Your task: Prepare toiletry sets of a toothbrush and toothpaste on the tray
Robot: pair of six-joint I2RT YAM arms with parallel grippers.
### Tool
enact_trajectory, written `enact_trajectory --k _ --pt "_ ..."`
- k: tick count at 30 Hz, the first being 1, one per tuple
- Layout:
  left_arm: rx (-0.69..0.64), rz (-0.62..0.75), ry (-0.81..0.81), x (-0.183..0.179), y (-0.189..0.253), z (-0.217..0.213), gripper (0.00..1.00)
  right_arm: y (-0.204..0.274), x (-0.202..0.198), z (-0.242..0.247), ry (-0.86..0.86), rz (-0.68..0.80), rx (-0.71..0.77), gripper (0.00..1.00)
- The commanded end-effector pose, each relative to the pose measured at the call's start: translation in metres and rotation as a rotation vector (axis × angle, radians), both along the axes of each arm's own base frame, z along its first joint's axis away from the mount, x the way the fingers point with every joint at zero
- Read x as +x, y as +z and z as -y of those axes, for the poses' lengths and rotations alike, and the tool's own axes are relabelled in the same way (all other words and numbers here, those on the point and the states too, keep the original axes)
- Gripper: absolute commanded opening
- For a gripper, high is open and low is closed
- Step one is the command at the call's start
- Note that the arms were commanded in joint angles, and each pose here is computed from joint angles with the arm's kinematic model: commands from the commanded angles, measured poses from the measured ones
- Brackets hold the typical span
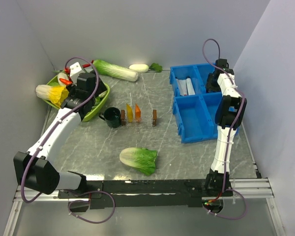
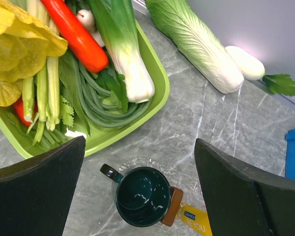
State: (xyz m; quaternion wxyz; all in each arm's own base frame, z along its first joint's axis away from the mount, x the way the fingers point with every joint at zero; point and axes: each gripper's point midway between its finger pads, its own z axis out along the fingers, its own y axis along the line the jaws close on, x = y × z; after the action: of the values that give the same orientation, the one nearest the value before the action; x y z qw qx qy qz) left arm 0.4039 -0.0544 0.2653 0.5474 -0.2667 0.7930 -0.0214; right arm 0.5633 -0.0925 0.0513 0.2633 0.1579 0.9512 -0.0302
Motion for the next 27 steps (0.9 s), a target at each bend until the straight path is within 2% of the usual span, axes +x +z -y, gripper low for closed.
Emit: enact_trajectory --k 1,6,9,13,14,15,18,27 --pt "0.004 0.049 0.032 -0.006 0.017 -0.011 0.97 -0.017 -0.002 -0.003 0.017 -0.054 -0.020 0.55" --pt "-0.001 0.051 0.040 -0.009 0.017 -0.013 0.96 -0.017 -0.001 -0.006 0.031 -0.056 -0.028 0.56" --pt "-0.001 0.053 0.052 -0.012 0.017 -0.016 0.97 -0.018 -0.001 -0.009 0.047 -0.056 -0.016 0.48" --pt "-0.006 0.065 0.061 -0.015 0.018 -0.018 0.96 -0.012 0.001 -0.014 0.063 -0.037 0.012 0.27" --pt "-0.006 0.062 0.063 -0.016 0.017 -0.019 0.96 -0.007 0.003 -0.015 0.066 -0.026 0.013 0.24" --pt "-0.007 0.061 0.064 -0.016 0.017 -0.019 0.96 -0.001 0.004 -0.015 0.067 -0.015 0.008 0.14" --pt "-0.015 0.062 0.066 -0.017 0.016 -0.019 0.97 0.022 0.007 -0.010 0.058 0.034 -0.016 0.00" --pt "-0.020 0.063 0.046 -0.017 0.014 -0.015 0.96 0.108 0.008 0.010 0.046 0.219 -0.086 0.00"
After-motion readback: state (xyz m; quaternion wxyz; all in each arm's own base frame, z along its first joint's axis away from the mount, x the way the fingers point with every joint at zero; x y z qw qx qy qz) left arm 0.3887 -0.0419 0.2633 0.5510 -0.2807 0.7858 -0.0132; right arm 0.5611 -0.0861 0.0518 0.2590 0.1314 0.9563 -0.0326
